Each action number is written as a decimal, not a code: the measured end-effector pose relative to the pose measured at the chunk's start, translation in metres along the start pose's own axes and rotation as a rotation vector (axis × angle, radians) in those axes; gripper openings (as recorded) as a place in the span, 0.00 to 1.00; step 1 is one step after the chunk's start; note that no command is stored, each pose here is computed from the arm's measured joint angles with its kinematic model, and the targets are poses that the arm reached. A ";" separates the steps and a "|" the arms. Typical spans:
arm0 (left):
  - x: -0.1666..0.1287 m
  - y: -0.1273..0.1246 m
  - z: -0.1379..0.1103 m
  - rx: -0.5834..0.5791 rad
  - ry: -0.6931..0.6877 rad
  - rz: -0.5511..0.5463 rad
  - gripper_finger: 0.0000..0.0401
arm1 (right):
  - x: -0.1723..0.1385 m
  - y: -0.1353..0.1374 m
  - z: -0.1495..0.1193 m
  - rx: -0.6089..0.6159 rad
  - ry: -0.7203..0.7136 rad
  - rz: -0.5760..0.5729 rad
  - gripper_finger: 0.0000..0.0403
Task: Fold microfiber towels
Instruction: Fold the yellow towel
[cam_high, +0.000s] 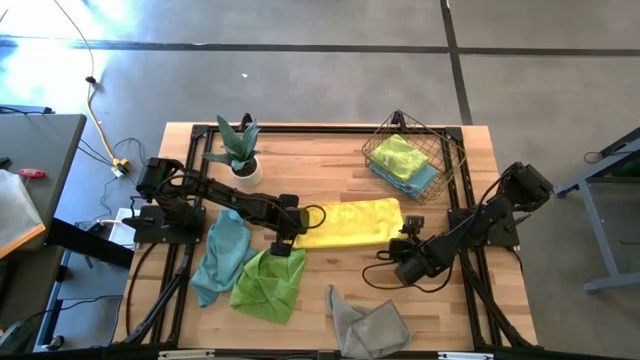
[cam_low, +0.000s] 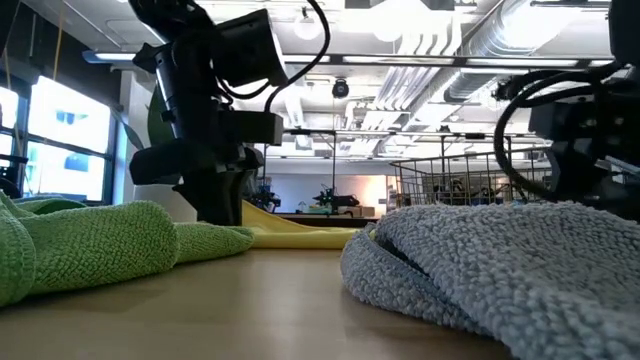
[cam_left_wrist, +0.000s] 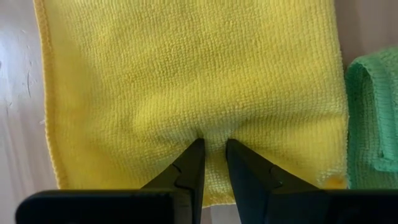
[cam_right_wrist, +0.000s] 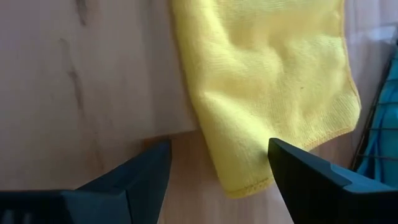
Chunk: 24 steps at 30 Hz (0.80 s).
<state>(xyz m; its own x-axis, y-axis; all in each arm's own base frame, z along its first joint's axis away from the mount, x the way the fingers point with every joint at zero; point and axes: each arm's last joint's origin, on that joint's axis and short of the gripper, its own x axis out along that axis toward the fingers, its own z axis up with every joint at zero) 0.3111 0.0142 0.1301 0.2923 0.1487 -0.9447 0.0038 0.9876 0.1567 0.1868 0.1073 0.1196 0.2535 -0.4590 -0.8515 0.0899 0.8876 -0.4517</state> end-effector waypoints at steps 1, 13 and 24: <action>0.000 0.000 0.000 0.000 0.000 0.001 0.16 | 0.001 -0.001 -0.002 0.011 0.002 -0.010 0.65; 0.000 0.000 0.000 0.000 -0.001 0.001 0.16 | 0.004 -0.002 -0.005 -0.025 0.015 -0.039 0.40; 0.000 0.000 0.002 -0.059 -0.018 0.001 0.16 | 0.000 -0.006 -0.005 -0.085 0.054 -0.079 0.02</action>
<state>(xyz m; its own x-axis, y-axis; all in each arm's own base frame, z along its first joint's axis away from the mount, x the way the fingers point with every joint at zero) 0.3128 0.0138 0.1306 0.3092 0.1491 -0.9392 -0.0528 0.9888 0.1396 0.1813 0.1016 0.1206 0.1962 -0.5308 -0.8245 0.0254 0.8433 -0.5369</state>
